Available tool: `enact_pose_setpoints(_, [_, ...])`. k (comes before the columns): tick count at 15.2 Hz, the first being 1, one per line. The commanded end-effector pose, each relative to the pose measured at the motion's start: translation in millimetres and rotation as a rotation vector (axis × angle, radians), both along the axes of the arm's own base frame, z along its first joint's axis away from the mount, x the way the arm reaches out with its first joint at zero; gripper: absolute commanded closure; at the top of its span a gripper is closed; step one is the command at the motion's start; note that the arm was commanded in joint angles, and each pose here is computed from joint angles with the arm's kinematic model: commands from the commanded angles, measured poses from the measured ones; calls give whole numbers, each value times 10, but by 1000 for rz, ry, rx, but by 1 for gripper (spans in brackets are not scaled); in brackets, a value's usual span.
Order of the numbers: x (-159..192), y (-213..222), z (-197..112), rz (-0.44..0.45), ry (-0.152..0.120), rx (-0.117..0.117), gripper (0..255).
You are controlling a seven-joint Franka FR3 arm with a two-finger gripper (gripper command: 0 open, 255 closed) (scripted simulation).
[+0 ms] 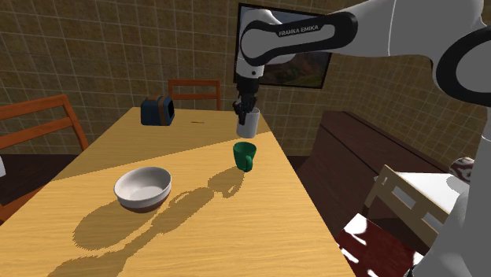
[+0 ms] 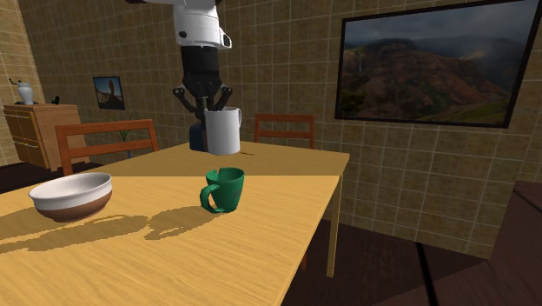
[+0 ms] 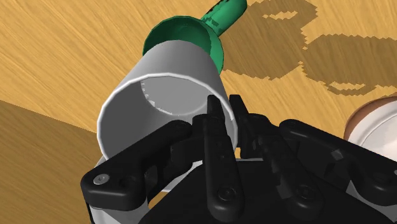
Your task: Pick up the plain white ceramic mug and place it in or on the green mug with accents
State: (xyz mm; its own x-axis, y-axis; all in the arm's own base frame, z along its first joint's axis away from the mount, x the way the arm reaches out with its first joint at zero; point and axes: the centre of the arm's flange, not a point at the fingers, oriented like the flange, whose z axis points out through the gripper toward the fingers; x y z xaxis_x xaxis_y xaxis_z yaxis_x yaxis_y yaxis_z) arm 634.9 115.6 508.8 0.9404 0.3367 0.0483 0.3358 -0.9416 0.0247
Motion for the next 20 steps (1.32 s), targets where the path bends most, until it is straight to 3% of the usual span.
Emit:
enact_pose_setpoints(1, [-4, -2, -118, 0, -1, 0, 255])
enact_pose_setpoints(10, [-4, -2, -585, 0, -1, 0, 255])
enact_pose_setpoints(17, [-4, -2, -585, 0, -1, 0, 255])
enact_pose_setpoints(18, [-4, -2, -585, 0, -1, 0, 0])
enact_pose_setpoints(20, [-4, -2, -585, 0, -1, 0, 0])
